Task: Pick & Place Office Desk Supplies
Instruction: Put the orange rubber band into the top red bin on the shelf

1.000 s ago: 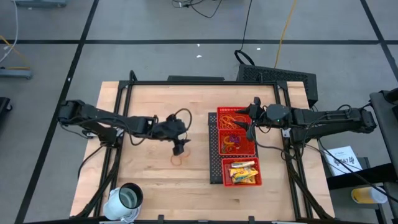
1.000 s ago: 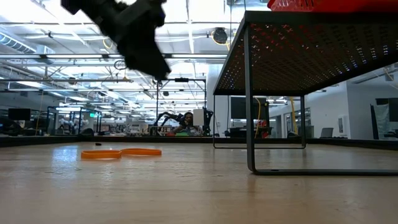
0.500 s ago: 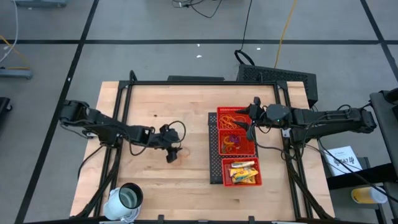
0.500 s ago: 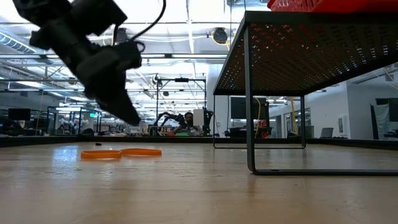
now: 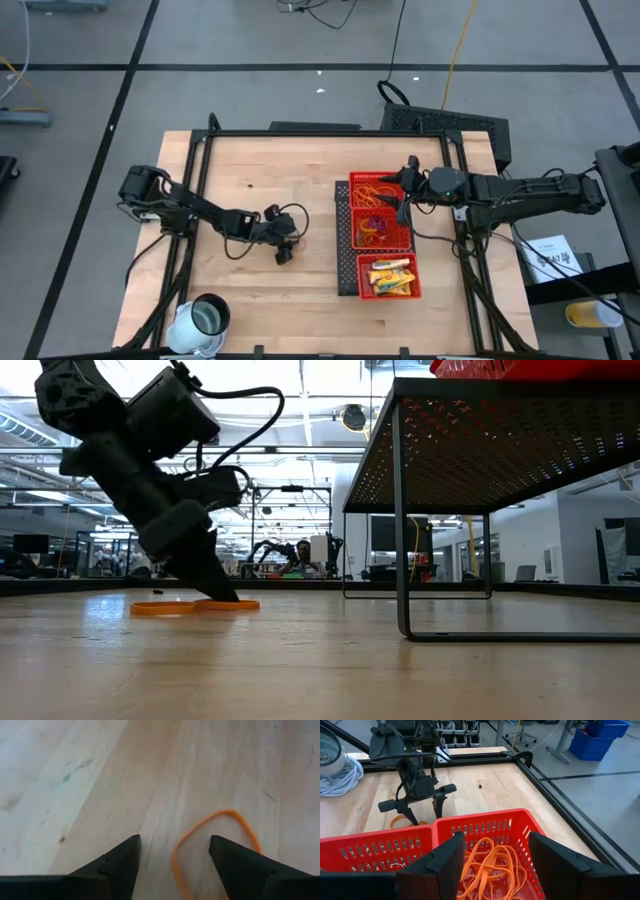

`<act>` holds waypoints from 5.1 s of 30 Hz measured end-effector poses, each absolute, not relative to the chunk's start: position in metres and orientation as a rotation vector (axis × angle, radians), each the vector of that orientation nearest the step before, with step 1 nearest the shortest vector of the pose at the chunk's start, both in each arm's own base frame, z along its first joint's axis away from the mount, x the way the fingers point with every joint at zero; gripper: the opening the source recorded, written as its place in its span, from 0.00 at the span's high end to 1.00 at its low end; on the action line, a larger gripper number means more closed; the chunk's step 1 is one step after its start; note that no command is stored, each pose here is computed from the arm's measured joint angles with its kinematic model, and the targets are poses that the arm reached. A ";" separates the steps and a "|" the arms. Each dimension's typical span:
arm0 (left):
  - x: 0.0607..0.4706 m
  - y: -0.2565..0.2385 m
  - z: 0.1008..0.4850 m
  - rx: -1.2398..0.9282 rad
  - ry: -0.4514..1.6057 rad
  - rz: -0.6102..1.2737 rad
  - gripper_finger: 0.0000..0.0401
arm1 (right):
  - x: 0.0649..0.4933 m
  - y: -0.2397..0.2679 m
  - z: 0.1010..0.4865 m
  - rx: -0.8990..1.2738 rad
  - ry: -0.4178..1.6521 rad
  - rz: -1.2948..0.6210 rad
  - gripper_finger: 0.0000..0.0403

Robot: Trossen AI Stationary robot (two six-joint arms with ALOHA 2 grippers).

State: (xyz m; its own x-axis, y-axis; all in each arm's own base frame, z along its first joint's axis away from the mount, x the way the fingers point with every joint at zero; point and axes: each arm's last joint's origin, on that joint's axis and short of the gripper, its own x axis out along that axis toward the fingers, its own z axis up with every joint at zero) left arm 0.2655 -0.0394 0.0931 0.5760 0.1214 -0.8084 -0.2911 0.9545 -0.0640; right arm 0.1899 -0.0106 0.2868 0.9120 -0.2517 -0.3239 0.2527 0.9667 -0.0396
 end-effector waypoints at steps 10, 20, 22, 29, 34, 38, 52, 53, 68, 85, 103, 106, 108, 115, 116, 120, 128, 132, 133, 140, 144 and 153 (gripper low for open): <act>0.265 -0.038 0.089 -0.226 0.964 0.210 0.85 | 0.190 -0.011 0.287 0.003 0.333 -0.260 0.48; 0.270 -0.033 0.102 -0.193 0.873 0.195 0.99 | 0.190 -0.011 0.287 0.003 0.333 -0.260 0.49; 0.272 -0.032 0.114 -0.154 0.842 0.192 0.99 | 0.190 -0.011 0.287 0.003 0.334 -0.260 0.49; 0.272 -0.029 0.169 -0.033 0.636 0.208 0.99 | 0.191 -0.011 0.289 0.006 0.307 -0.260 0.50; 0.270 -0.027 0.207 0.049 0.491 0.238 0.99 | 0.192 -0.011 0.296 0.014 0.238 -0.259 0.50; 0.276 -0.028 0.227 0.141 0.412 0.247 0.99 | 0.195 -0.011 0.302 0.020 0.168 -0.258 0.50; 0.294 -0.031 0.284 0.391 0.135 0.210 0.99 | 0.238 -0.009 0.289 0.039 0.086 -0.167 0.41; 0.295 -0.031 0.286 0.402 0.129 0.211 0.99 | 0.243 -0.008 0.288 0.045 0.067 -0.127 0.40; 0.314 -0.034 0.283 0.429 0.059 0.165 0.99 | 0.288 -0.003 0.270 0.131 -0.047 0.075 0.22; 0.329 -0.041 0.304 0.438 -0.079 -0.004 0.98 | 0.310 0.000 0.261 0.138 -0.068 0.177 0.25; 0.330 -0.039 0.302 0.409 -0.058 -0.002 0.97 | 0.313 0.001 0.260 0.121 -0.106 0.204 0.50; 0.330 -0.039 0.300 0.411 -0.038 -0.007 0.99 | 0.313 0.002 0.261 0.096 -0.112 0.207 0.60; 0.330 -0.039 0.299 0.409 -0.036 -0.006 0.99 | 0.312 0.003 0.261 0.074 -0.121 0.211 0.67; 0.330 -0.034 0.299 0.380 -0.028 0.006 0.98 | 0.312 0.010 0.262 -0.010 -0.139 0.251 0.93; 0.330 -0.033 0.299 0.380 -0.027 0.008 0.99 | 0.312 0.011 0.262 -0.014 -0.139 0.265 0.96; 0.330 -0.033 0.299 0.347 -0.027 0.008 0.96 | 0.312 0.011 0.261 -0.003 -0.130 0.278 0.98; 0.329 -0.035 0.300 0.299 -0.014 0.188 0.74 | 0.312 0.009 0.259 0.015 -0.099 0.271 1.00; 0.325 -0.041 0.307 0.291 -0.052 0.263 0.60 | 0.309 0.003 0.260 0.035 -0.056 0.252 1.00; 0.324 -0.042 0.308 0.298 -0.052 0.272 0.57 | 0.307 0.002 0.261 0.037 -0.046 0.245 1.00; 0.314 -0.047 0.321 0.338 -0.078 0.268 0.43 | 0.282 -0.006 0.281 0.042 0.029 0.209 1.00; 0.312 -0.048 0.320 0.344 -0.038 0.318 0.41 | 0.263 -0.009 0.290 0.024 0.088 0.161 1.00; 0.312 -0.042 0.303 0.286 0.123 0.373 0.44 | 0.220 -0.014 0.298 -0.011 0.268 -0.098 1.00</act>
State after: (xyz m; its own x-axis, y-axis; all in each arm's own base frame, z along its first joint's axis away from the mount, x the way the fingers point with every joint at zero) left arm 0.3119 -0.0418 0.3026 0.9243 0.3761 -0.0658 -0.3416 0.8916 0.2971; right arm 0.2202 -0.0143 0.2979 0.9595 -0.0982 -0.2642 0.0954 0.9952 -0.0236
